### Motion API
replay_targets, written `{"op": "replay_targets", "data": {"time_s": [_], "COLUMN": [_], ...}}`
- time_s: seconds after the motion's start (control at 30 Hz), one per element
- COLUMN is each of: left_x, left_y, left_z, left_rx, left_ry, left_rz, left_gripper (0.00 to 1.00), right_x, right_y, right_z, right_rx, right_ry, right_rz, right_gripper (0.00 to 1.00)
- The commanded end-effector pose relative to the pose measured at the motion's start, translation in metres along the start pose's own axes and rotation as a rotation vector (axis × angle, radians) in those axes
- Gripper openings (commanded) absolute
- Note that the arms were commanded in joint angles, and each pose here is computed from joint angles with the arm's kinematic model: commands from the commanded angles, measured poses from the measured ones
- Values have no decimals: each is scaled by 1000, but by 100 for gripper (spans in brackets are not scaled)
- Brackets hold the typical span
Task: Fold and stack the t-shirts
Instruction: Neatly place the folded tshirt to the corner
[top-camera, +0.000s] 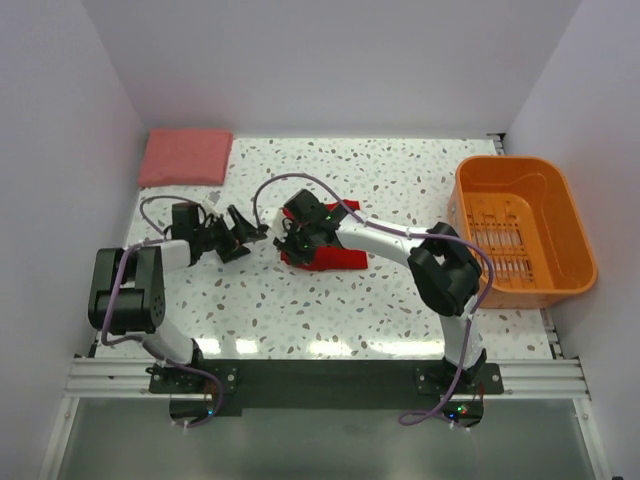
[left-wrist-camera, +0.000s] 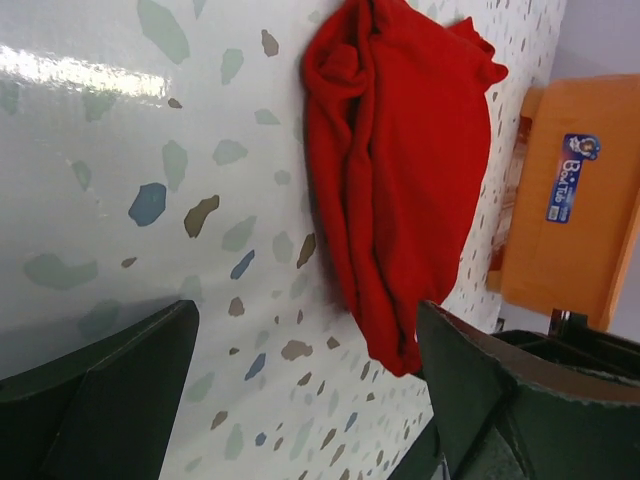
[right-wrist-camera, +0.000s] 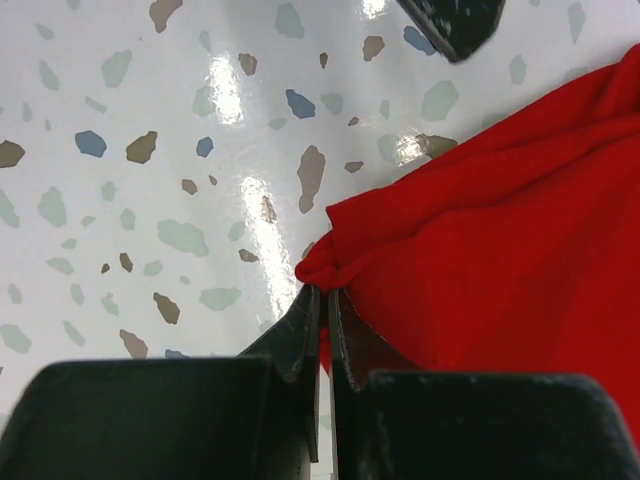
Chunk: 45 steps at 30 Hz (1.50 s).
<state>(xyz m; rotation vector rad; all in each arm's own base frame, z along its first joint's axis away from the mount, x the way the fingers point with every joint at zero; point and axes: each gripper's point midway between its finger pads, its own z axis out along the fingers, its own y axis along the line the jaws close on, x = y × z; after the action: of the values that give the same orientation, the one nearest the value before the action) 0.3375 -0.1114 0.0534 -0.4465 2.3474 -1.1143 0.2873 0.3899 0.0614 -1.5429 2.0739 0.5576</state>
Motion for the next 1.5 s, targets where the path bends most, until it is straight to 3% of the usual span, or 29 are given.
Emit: {"op": "replay_targets", "data": {"time_s": [0.0,0.37,0.53,0.73,0.93,0.97,1.03,1.07,1.1,1.2,1.27,1.3,1.37,1.47], "left_x": [-14,24,25,9,-1,-2,-11,-7,-23,-46,-47,-68,-75,-116], "left_y": [-19,-34,-31,-46,-56,-57,-65,-58,-66,-61,-46,-51,-43,-50], "left_z": [14,70,84,97,105,105,105,105,107,110,107,111,107,104], "left_rx": [88,90,44,63,90,90,98,47,49,-40,-119,-125,-177,-181], "left_ry": [-56,75,71,38,42,46,42,69,51,59,111,94,139,104], "left_rz": [-83,-223,-290,-292,-288,-285,-228,-230,-130,25,104,157,253,406], "left_gripper": [94,92,89,72,43,34,22,5,0,0,0,0,0,0], "right_x": [-39,-76,-87,-91,-87,-86,-86,-84,-85,-84,-73,-72,-54,-34], "right_y": [7,1,-3,2,3,3,1,-2,-4,-23,-43,-50,-70,-91], "right_z": [-23,-25,-23,-17,-13,-13,-15,-17,-24,-44,-57,-67,-79,-99], "right_rx": [-28,-28,-22,-48,-46,-45,-40,-28,-19,13,42,54,92,134], "right_ry": [-127,-207,-231,-242,-235,-232,-230,-222,-226,-239,-217,-220,-190,-172], "right_rz": [-13,8,11,38,32,33,38,43,54,134,187,197,241,265], "right_gripper": [0,0,0,0,0,0,8,14,31,58,67,73,76,87]}}
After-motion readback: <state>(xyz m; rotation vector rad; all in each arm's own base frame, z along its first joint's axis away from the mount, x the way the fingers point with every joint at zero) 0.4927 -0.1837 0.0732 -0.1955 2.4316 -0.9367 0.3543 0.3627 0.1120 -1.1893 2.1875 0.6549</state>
